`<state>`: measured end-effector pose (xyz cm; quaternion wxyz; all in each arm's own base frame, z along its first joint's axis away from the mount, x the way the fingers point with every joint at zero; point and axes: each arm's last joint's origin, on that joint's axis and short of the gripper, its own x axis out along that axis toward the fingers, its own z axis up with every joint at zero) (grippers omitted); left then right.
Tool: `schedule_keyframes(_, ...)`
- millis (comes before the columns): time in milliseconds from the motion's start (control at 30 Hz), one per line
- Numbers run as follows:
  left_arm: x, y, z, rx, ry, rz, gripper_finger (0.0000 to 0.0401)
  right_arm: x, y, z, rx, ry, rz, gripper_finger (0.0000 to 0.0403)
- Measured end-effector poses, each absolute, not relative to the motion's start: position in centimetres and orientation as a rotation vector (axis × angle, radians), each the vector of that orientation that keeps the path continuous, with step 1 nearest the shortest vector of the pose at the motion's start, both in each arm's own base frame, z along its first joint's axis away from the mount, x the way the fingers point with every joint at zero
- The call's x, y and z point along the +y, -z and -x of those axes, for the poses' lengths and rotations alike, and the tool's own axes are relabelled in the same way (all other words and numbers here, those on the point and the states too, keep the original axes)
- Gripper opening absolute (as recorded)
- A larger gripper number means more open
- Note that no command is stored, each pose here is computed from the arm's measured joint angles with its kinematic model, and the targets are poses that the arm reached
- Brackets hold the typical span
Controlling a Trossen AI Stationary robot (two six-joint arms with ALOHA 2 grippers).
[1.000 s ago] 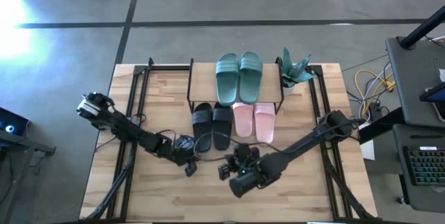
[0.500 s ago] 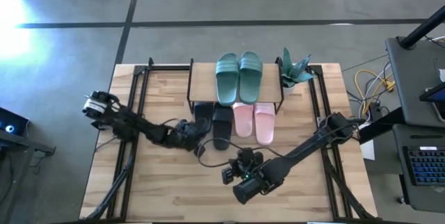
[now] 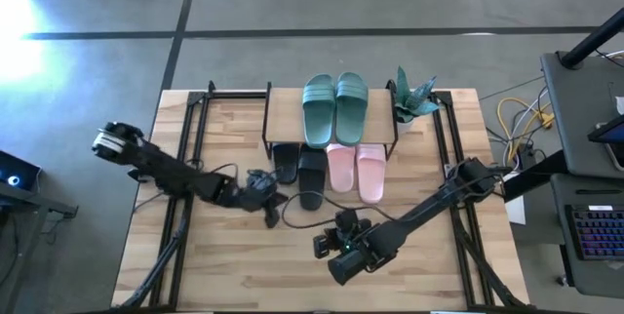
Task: Pick and place slides into the shelf
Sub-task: Put the black pair of slides under the shelf
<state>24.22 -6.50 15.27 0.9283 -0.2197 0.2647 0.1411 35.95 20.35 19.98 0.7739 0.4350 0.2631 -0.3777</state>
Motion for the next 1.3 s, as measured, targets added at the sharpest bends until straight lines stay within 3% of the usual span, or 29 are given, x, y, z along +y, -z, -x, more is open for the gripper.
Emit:
schedule_keyframes(333, -9.3, -16.6, -20.2, 0.682, -0.168, 0.373, 0.0003, 17.7, -16.3, -37.7, 0.547, 0.686, -1.073, 0.0009)
schedule_keyframes(1033, -9.2, -18.4, -19.4, 0.604, -0.130, 0.410, 0.0003, 7.9, -14.9, -40.4, 0.614, 0.730, -0.829, 0.0009)
schedule_keyframes(1300, -9.3, -18.3, -19.4, 0.607, -0.130, 0.407, 0.0003, 10.3, -16.2, -40.8, 0.744, 0.510, -0.947, 0.0009)
